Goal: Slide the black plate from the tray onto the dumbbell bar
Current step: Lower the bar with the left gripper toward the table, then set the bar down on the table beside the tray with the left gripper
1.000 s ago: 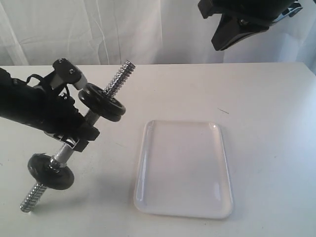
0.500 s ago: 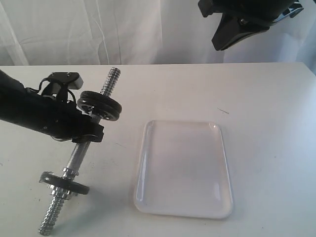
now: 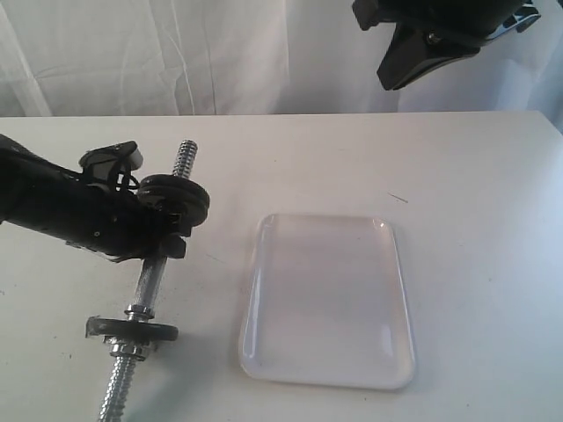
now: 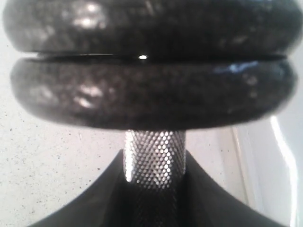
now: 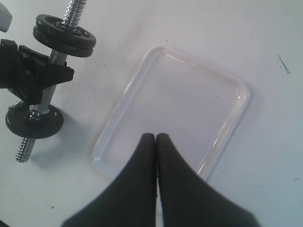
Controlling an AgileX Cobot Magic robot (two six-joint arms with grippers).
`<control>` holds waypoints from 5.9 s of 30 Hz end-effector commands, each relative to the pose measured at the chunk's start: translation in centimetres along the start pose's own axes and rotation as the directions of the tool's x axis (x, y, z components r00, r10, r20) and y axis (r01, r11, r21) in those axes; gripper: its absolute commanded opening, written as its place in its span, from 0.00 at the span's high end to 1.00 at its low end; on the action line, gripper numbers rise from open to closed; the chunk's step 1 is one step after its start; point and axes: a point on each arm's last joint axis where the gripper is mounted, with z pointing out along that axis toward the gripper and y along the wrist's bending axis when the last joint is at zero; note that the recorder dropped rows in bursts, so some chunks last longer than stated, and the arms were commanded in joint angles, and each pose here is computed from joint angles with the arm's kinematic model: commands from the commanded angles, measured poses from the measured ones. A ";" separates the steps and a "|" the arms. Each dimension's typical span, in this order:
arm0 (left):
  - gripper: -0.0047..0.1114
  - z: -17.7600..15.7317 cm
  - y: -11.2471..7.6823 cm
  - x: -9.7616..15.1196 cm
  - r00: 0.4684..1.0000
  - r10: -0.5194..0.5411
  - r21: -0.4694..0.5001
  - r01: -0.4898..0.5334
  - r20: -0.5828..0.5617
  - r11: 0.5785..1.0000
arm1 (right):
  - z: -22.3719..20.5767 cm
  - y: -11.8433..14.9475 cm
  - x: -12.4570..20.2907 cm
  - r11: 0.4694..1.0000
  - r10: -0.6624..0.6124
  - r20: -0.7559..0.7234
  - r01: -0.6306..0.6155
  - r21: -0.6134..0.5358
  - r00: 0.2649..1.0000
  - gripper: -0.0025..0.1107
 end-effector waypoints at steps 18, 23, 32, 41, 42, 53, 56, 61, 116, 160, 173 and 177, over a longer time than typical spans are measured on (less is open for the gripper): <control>0.96 0.3 -0.1 -1.5 0.992 -0.106 0.016 0.105 0.072 0.994 | -0.4 0.0 0.0 1.000 0.006 0.011 -0.006 0.004 1.000 0.98; 0.96 0.3 -0.2 -1.4 0.992 -0.106 0.019 0.104 0.069 0.994 | -0.3 -0.1 0.1 1.000 0.007 0.009 -0.007 0.004 1.000 0.98; 0.96 0.3 -0.2 -1.5 0.986 -0.150 0.023 0.149 0.076 0.989 | -0.3 -0.1 0.1 1.000 0.007 0.009 -0.007 0.004 1.000 0.98; 0.96 0.3 -0.2 -1.5 0.988 -0.138 0.022 0.136 0.076 0.990 | -0.3 -0.1 0.1 1.000 0.007 0.009 -0.007 0.004 1.000 0.98; 0.96 0.3 -0.2 -1.5 0.988 -0.138 0.023 0.136 0.074 0.990 | -0.3 -0.1 0.1 1.000 0.007 0.009 -0.007 0.004 1.000 0.98; 0.96 1.3 0.3 -1.1 0.987 -0.152 0.008 0.152 0.048 0.988 | -0.3 -0.1 0.1 1.000 0.007 0.009 -0.007 0.004 1.000 0.98; 0.96 1.5 0.4 -1.0 0.987 -0.155 0.006 0.155 0.041 0.988 | -0.3 -0.1 0.1 1.000 0.007 0.009 -0.007 0.004 1.000 0.98; 0.96 1.6 0.5 -0.9 0.987 -0.156 0.004 0.156 0.038 0.988 | -0.3 -0.1 0.1 1.000 0.007 0.009 -0.007 0.004 1.000 0.98; 0.96 1.6 -0.2 -0.4 0.986 -0.166 0.075 0.167 -0.025 0.983 | -0.3 -0.1 0.1 1.000 0.005 0.009 -0.005 0.008 1.000 0.98; 0.67 1.5 -0.6 -0.2 0.989 -0.132 0.113 0.138 -0.061 0.984 | -0.3 -0.1 0.1 1.000 0.005 0.009 -0.005 0.008 1.000 0.98; 0.55 1.5 -0.6 -0.2 0.985 -0.159 0.108 0.165 -0.060 0.980 | -0.3 -0.1 0.1 1.000 0.005 0.009 -0.005 0.008 1.000 0.98; 0.55 1.5 -0.6 -0.2 0.985 -0.159 0.108 0.165 -0.060 0.980 | -0.3 -0.1 0.1 1.000 0.005 0.009 -0.005 0.008 1.000 0.98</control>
